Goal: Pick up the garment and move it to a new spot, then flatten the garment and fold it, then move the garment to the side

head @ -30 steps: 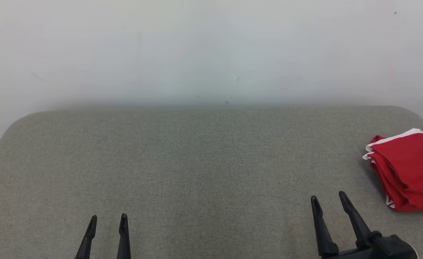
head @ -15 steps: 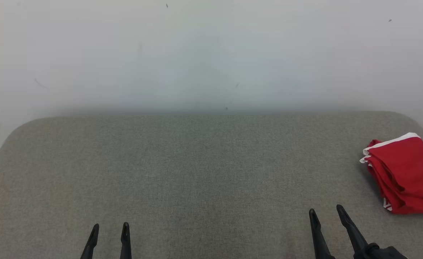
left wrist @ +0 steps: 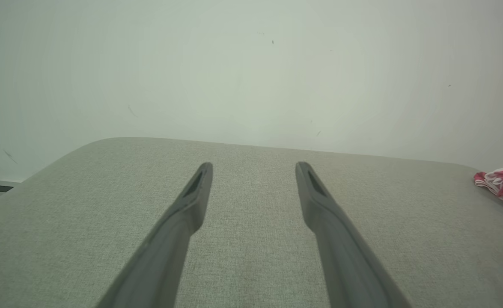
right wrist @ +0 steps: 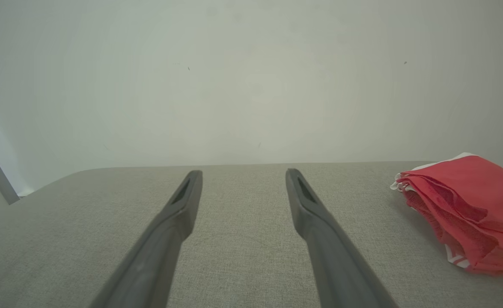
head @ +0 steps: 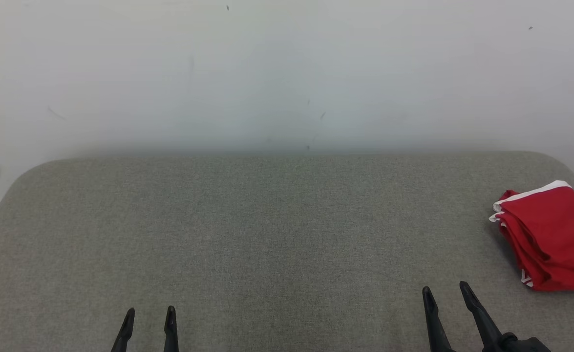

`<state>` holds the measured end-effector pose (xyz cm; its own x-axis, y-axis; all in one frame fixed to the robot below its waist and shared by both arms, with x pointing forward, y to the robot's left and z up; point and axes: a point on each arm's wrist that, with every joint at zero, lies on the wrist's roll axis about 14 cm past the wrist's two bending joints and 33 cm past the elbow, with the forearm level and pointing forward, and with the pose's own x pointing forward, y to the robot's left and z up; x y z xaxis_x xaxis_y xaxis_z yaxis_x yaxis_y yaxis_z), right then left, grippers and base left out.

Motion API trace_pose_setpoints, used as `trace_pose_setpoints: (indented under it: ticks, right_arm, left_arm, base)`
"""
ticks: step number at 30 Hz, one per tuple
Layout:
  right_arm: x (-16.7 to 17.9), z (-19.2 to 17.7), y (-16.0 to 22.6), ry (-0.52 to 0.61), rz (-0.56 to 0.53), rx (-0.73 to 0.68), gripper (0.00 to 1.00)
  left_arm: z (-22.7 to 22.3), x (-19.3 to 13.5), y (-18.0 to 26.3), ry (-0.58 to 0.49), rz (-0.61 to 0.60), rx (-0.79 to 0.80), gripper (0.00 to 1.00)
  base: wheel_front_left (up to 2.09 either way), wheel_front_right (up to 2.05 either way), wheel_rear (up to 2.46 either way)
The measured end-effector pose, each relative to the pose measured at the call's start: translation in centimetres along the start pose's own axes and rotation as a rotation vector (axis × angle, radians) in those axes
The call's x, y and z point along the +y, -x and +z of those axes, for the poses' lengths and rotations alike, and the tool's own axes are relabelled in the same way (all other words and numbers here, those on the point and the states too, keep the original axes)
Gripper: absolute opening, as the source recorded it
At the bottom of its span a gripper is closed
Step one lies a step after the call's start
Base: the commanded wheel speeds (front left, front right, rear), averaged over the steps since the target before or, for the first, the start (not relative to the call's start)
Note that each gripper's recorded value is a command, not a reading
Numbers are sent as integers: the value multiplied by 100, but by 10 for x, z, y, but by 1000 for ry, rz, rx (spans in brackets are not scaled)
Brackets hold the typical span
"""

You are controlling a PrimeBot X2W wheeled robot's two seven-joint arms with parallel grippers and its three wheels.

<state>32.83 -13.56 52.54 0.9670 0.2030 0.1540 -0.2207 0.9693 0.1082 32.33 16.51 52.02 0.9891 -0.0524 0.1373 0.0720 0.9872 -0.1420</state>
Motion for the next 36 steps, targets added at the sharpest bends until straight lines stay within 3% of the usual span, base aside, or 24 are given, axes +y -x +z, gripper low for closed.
trace_pose_setpoints:
  ticks: [26, 27, 32, 36]
  right_arm:
    - [-1, 0, 3, -2, -6, 1, 100]
    - [-1, 0, 3, -2, -6, 1, 0]
    - [-2, -23, 13, -19, -17, 78, 0]
    - [-6, -28, 12, -93, -42, 95, 0]
  left_arm:
    - [-3, -1, 1, -7, 1, 9, 100]
    - [-3, -1, 2, -7, 0, 9, 0]
    - [-23, 3, 8, 2, 14, 80, 0]
    - [-28, 11, 9, 67, 51, 105, 0]
  base:
    - [0, 0, 0]
    - [0, 0, 0]
    - [0, 0, 0]
    - [0, 0, 0]
